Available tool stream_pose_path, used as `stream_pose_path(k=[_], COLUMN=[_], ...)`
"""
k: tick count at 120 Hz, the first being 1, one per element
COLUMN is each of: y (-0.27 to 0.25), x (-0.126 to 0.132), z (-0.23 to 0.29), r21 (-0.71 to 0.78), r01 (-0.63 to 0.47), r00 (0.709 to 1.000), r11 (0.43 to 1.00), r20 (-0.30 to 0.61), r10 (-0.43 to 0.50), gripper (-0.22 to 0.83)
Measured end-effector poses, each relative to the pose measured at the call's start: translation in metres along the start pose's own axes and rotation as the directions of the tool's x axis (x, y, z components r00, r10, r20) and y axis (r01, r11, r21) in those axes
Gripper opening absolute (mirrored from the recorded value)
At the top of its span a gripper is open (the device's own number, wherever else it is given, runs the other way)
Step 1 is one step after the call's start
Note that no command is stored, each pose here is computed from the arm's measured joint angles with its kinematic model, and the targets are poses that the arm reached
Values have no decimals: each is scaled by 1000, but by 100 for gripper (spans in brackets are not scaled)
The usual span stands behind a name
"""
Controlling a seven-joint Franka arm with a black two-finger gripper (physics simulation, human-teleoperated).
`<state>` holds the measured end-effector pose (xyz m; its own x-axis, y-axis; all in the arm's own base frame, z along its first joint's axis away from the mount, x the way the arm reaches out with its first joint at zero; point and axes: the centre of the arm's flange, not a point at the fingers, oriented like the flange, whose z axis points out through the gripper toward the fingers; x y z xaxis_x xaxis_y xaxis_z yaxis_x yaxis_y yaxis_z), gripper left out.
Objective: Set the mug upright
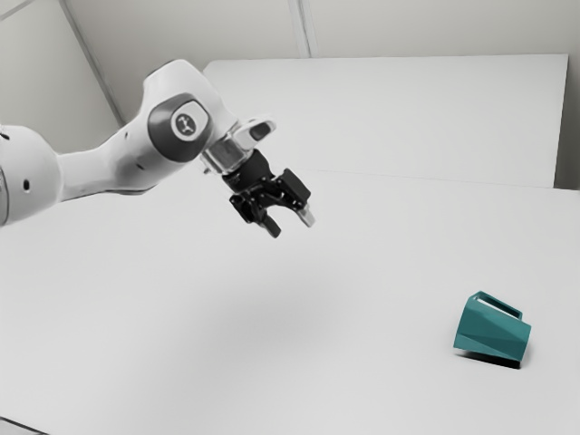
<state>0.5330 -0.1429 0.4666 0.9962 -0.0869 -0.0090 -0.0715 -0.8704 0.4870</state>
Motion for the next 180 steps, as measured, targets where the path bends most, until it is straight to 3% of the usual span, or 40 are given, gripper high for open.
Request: stream_pose_path(k=[80, 113, 180], y=[85, 81, 109], x=[-30, -13, 14], z=[105, 131, 188], r21=[-138, -194, -232], r01=[-143, -102, -163], r00=[985, 992, 981], r11=[980, 976, 959], r20=[79, 56, 61], r10=[155, 114, 182], gripper=[59, 59, 59])
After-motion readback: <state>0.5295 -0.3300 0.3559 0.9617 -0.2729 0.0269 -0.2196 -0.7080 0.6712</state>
